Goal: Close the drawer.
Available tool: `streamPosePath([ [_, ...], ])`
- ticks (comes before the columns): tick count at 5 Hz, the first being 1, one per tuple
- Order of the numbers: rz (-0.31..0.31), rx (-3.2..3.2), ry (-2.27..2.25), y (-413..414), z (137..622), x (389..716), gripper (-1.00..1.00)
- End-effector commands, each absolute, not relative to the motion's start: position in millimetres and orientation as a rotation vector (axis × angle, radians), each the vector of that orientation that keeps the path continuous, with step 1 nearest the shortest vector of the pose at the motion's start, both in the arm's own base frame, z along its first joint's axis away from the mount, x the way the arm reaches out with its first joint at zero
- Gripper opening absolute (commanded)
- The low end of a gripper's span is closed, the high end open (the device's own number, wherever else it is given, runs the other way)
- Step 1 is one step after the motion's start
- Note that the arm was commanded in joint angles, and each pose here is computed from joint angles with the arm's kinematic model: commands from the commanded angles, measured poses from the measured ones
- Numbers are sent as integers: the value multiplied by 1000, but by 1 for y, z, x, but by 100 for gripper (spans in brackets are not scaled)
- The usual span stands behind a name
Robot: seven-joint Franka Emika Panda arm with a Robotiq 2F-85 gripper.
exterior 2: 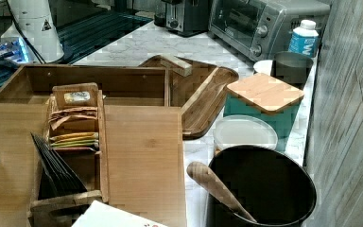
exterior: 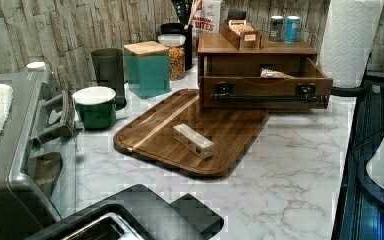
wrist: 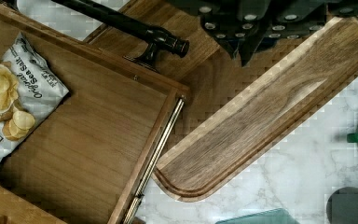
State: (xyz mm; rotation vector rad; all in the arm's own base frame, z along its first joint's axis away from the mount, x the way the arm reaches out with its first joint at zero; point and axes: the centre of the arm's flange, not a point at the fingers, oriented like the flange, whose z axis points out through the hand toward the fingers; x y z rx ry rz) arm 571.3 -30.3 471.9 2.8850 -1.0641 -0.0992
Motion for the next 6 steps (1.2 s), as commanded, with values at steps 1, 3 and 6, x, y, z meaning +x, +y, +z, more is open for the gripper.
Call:
streamPosePath([
  [1, -108, 2873, -1056, -32, 467, 570, -100],
  [3, 64, 2971, -1053, 1, 431, 541, -100],
  [6, 69, 3195, -187, 42, 384, 529, -100],
])
